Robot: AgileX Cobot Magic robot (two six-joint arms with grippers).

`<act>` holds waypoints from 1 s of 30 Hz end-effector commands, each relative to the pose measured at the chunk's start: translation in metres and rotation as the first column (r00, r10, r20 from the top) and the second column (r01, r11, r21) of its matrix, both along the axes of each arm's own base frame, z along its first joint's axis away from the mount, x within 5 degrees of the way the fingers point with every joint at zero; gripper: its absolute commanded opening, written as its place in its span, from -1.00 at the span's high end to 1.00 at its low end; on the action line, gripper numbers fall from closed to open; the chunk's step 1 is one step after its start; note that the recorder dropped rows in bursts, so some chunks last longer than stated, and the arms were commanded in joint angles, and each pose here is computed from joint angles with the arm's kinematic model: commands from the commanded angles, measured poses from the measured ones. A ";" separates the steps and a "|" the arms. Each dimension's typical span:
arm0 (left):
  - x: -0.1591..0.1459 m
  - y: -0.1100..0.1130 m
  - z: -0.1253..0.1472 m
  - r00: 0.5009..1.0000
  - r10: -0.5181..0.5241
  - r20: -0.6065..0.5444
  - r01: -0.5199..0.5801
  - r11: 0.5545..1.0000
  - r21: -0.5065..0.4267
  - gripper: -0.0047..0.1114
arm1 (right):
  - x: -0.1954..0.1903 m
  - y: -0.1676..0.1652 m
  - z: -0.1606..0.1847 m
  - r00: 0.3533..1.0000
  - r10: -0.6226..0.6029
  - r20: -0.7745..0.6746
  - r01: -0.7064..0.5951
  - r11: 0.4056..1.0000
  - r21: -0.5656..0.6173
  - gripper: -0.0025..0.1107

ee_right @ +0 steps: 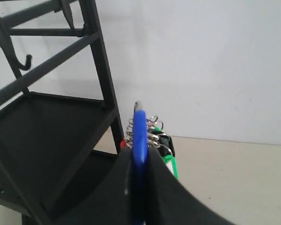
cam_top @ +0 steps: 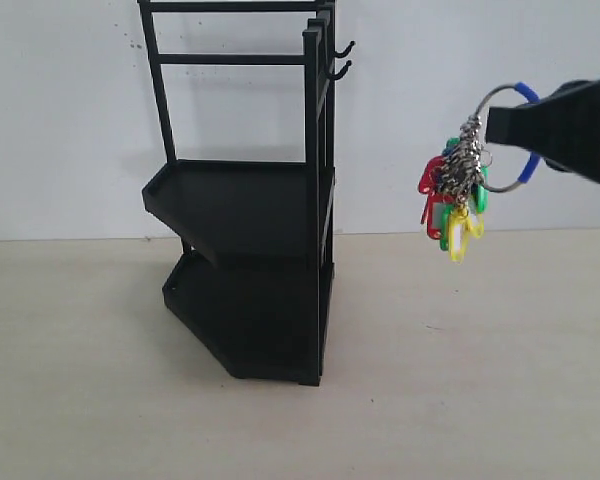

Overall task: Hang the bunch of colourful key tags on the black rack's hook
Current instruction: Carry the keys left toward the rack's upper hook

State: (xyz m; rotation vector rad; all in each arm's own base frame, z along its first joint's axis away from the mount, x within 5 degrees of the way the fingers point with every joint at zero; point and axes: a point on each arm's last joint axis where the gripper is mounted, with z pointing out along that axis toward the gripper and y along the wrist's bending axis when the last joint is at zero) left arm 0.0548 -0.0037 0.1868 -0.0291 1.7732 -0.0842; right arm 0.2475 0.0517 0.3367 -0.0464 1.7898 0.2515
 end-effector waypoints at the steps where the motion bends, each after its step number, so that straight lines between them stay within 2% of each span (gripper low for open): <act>1: 0.000 0.000 0.001 1.000 0.001 0.008 -0.001 1.000 0.006 0.84 | -0.005 -0.003 -0.003 0.991 -0.018 0.129 0.022 0.999 -0.028 0.96; 6: 0.000 0.000 0.001 1.000 0.001 0.008 -0.001 1.000 0.006 0.84 | -0.016 0.026 0.010 0.956 0.140 0.259 -0.110 0.986 -0.128 0.96; 10: 0.000 0.000 0.001 1.000 0.001 0.008 -0.001 1.000 0.006 0.84 | -0.024 0.046 0.019 0.933 0.220 0.287 -0.194 0.974 -0.115 0.96; 14: 0.000 0.000 0.001 1.000 0.001 0.008 -0.001 1.000 0.006 0.84 | -0.024 0.049 0.020 0.946 0.224 0.232 -0.208 0.974 -0.094 0.96; 21: 0.000 0.000 0.001 1.000 0.001 0.008 -0.001 1.000 0.006 0.84 | -0.023 0.047 0.023 0.944 0.210 0.255 -0.194 0.977 -0.088 0.96; 24: 0.000 0.000 0.001 1.000 0.001 0.008 -0.001 1.000 0.006 0.84 | -0.018 0.048 0.025 0.939 0.198 0.281 -0.172 0.978 -0.115 0.96; 30: 0.000 0.000 0.001 1.000 0.001 0.008 -0.001 1.000 0.006 0.84 | 0.004 0.058 0.026 0.949 0.222 0.226 -0.181 0.965 -0.189 0.96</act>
